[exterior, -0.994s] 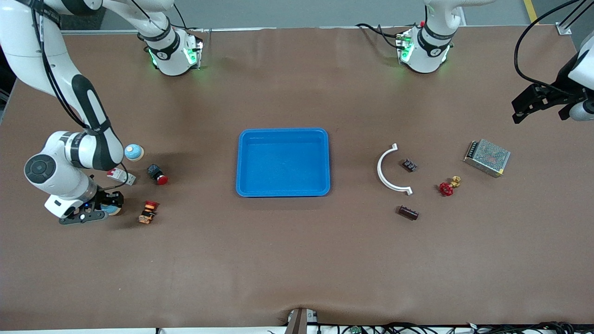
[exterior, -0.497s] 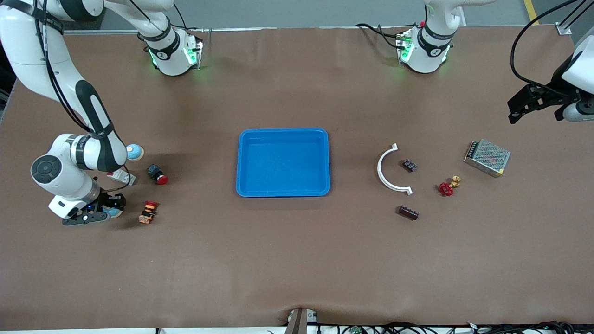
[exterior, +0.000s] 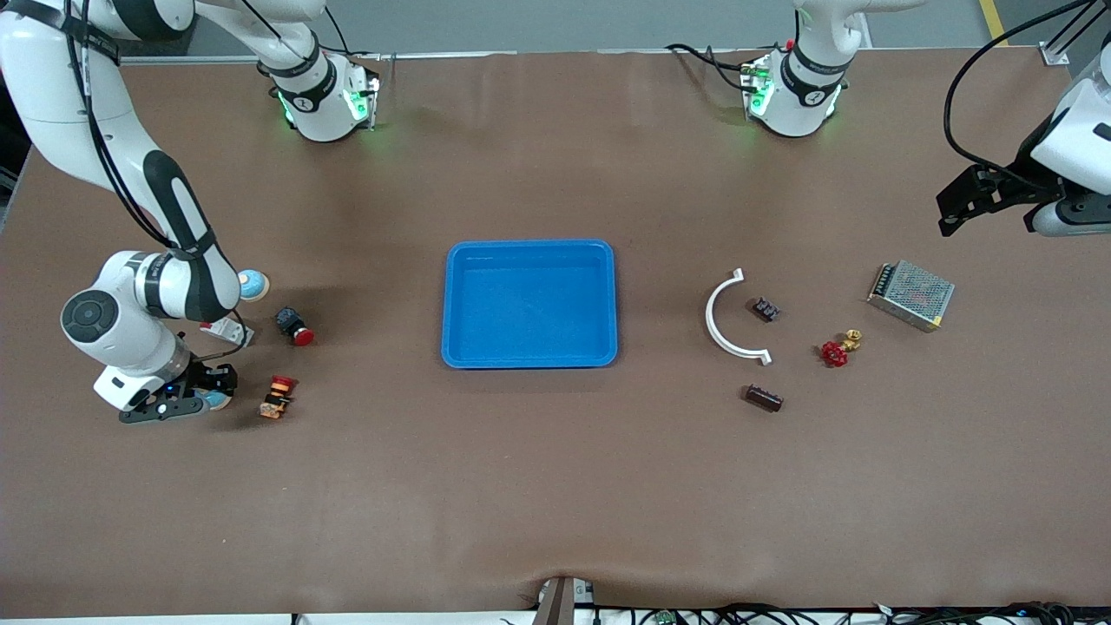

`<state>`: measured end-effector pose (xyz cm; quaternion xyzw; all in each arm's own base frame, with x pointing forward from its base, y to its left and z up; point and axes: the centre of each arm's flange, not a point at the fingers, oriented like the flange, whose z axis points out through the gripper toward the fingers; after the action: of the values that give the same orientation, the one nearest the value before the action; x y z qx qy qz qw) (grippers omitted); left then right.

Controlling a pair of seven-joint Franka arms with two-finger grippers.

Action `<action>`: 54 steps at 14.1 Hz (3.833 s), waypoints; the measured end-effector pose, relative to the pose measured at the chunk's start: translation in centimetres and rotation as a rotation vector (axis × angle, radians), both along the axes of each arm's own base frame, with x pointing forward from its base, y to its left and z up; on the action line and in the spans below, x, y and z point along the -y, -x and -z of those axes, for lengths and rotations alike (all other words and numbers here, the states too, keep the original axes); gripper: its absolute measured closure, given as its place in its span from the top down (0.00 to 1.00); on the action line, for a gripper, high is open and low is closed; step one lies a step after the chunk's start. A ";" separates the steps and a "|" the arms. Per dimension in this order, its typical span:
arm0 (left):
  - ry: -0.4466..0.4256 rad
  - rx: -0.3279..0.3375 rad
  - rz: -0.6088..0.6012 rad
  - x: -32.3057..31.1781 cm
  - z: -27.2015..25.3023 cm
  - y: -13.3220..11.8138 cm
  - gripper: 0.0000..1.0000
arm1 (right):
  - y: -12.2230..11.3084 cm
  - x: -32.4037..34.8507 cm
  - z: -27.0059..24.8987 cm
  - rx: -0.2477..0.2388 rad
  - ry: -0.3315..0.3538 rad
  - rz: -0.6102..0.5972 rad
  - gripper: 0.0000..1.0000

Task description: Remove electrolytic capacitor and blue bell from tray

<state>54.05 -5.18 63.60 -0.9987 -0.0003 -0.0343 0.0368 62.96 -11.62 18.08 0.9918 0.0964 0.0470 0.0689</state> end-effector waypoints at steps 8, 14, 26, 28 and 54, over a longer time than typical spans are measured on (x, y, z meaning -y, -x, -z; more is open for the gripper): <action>0.000 -0.004 0.000 0.0 0.2 -0.1 1.00 | 0.0 -0.5 0.7 0.006 -0.020 0.018 0.81; -0.001 -0.007 0.013 0.7 0.4 -0.1 1.00 | -0.1 -1.2 1.0 0.001 -0.028 0.001 1.00; -0.002 -0.010 0.027 1.5 0.4 0.0 1.00 | -0.9 -9.7 -14.9 -0.205 -0.038 0.091 1.00; 0.007 -0.014 0.028 1.6 0.5 0.0 1.00 | -0.3 -12.5 -17.1 -0.207 -0.033 0.151 1.00; 0.045 -0.050 0.034 2.5 -1.7 2.1 1.00 | 7.4 -9.5 -48.8 -0.111 -0.127 0.365 1.00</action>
<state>51.93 -7.68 65.33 -0.9997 0.0167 -0.0099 0.0138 55.57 -2.15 66.91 0.9963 -0.0844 -0.0149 0.0082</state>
